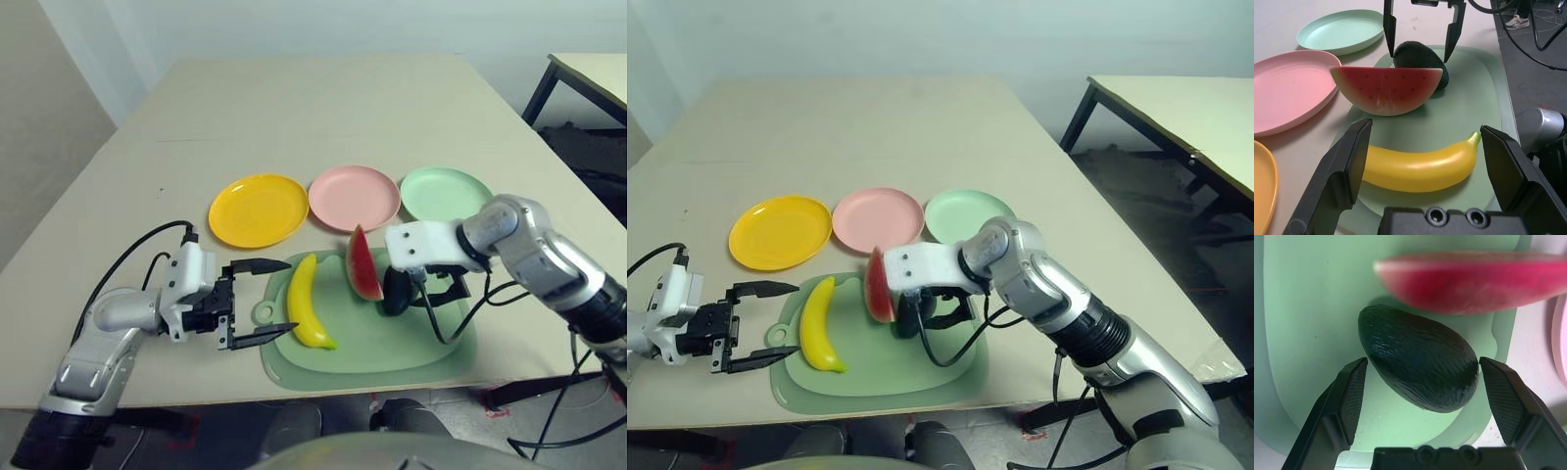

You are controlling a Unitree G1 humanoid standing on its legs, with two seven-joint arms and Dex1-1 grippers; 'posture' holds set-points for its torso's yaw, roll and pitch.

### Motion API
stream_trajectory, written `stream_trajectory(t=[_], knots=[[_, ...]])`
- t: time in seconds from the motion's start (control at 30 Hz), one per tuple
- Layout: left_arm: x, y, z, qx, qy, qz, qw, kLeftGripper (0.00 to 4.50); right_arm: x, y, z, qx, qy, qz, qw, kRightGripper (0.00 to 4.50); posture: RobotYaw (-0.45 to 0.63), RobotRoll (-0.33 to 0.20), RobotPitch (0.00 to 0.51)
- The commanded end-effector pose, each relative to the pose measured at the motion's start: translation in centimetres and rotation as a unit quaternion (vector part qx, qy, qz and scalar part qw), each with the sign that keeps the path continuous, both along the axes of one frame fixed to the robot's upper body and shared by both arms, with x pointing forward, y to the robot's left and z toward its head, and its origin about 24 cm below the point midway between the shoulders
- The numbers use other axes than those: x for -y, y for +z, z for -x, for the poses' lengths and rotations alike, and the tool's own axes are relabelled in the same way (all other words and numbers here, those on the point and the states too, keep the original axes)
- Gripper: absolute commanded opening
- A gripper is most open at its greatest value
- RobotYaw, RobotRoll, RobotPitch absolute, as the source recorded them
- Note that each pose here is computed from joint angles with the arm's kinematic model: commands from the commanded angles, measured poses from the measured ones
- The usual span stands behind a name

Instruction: Place the fruits into color-matched plates.

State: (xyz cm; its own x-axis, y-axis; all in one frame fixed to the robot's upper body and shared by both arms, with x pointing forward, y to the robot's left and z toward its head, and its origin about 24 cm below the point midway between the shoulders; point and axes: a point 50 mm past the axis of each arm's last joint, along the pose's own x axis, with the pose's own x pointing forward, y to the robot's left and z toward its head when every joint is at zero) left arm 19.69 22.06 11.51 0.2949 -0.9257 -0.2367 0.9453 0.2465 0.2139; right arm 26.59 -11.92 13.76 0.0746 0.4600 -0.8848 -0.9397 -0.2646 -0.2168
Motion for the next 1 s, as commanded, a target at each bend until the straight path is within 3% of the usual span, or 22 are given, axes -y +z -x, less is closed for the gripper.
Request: stream_trajectory(t=[0.03,0.77,0.87,1.0], knots=[[0.14,-0.13,0.20,0.001,-0.007,-0.010,1.000,4.50,-0.26,-0.69,0.10,-0.003,0.014,0.008,1.000,4.47,0.13,0.000,0.000],[0.10,-0.37,0.38,0.006,-0.007,-0.011,1.000,4.50,0.13,-1.55,-0.32,0.001,0.014,0.020,1.000,4.47,0.13,0.000,0.000],[0.11,-0.41,0.36,0.007,-0.006,-0.011,1.000,4.50,0.26,-1.54,-0.31,-0.001,0.013,0.020,1.000,4.01,0.12,0.000,0.001],[0.13,-0.47,0.32,0.008,-0.006,-0.010,1.000,4.50,0.36,-1.57,-0.35,-0.002,0.011,0.021,1.000,2.64,0.13,0.000,0.001]])
